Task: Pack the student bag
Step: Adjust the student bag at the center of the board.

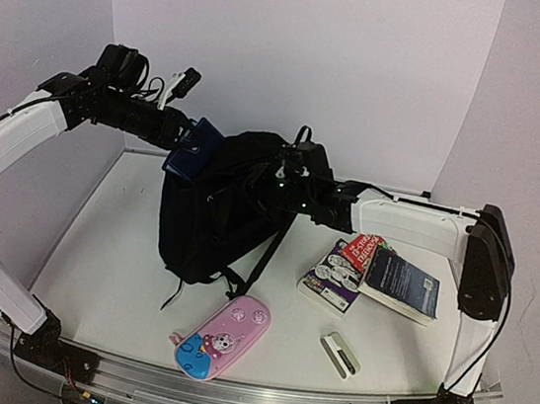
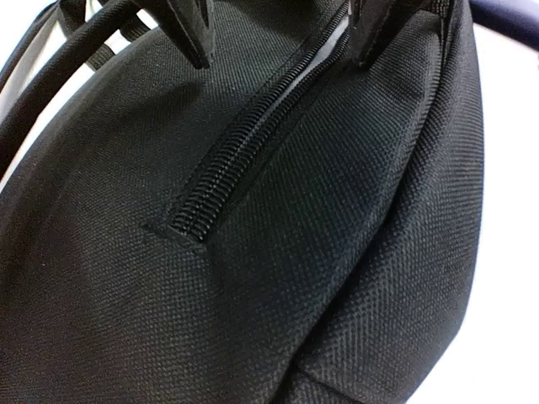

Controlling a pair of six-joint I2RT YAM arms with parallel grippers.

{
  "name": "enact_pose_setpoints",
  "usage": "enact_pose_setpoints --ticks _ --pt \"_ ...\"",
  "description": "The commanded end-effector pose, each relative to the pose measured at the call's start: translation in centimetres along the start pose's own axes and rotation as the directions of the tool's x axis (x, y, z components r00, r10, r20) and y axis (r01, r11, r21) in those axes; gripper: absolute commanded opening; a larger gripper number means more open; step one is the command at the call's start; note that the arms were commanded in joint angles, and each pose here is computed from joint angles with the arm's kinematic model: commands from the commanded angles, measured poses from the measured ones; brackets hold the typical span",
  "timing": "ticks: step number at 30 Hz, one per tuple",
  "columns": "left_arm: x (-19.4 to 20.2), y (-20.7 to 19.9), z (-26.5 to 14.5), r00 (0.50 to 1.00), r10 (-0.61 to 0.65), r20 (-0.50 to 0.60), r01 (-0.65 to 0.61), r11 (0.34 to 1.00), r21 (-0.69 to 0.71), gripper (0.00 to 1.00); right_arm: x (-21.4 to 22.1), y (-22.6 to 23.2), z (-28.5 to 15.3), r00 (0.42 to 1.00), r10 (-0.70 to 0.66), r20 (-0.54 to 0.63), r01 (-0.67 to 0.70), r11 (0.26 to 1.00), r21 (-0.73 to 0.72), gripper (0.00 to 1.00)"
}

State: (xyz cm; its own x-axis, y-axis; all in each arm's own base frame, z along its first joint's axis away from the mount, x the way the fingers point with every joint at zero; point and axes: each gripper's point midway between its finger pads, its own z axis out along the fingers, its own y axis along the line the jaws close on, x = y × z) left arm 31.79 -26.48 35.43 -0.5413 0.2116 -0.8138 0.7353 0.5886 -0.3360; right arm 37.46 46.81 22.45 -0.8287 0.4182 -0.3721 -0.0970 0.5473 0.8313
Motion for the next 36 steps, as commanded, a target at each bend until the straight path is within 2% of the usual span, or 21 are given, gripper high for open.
enact_pose_setpoints --ticks 1,25,30,36 --pt "1.1 0.7 0.7 1.000 -0.001 -0.017 0.001 1.000 -0.015 0.00 -0.2 1.7 1.0 1.000 0.016 0.010 -0.015 0.998 -0.057 0.52" --pt "2.1 0.0 0.3 1.000 0.011 -0.012 -0.011 1.000 0.015 0.00 2.6 -6.7 5.1 0.999 0.031 -0.030 -0.026 0.987 0.158 0.49" --pt "1.8 -0.2 0.0 1.000 0.015 -0.001 -0.015 1.000 0.019 0.00 2.6 -7.4 4.9 0.999 0.032 -0.020 -0.028 0.984 0.175 0.34" --pt "1.7 -0.4 -0.4 1.000 0.021 -0.001 -0.021 1.000 0.015 0.00 2.3 -6.0 4.9 0.999 0.024 -0.025 -0.020 0.989 0.144 0.07"
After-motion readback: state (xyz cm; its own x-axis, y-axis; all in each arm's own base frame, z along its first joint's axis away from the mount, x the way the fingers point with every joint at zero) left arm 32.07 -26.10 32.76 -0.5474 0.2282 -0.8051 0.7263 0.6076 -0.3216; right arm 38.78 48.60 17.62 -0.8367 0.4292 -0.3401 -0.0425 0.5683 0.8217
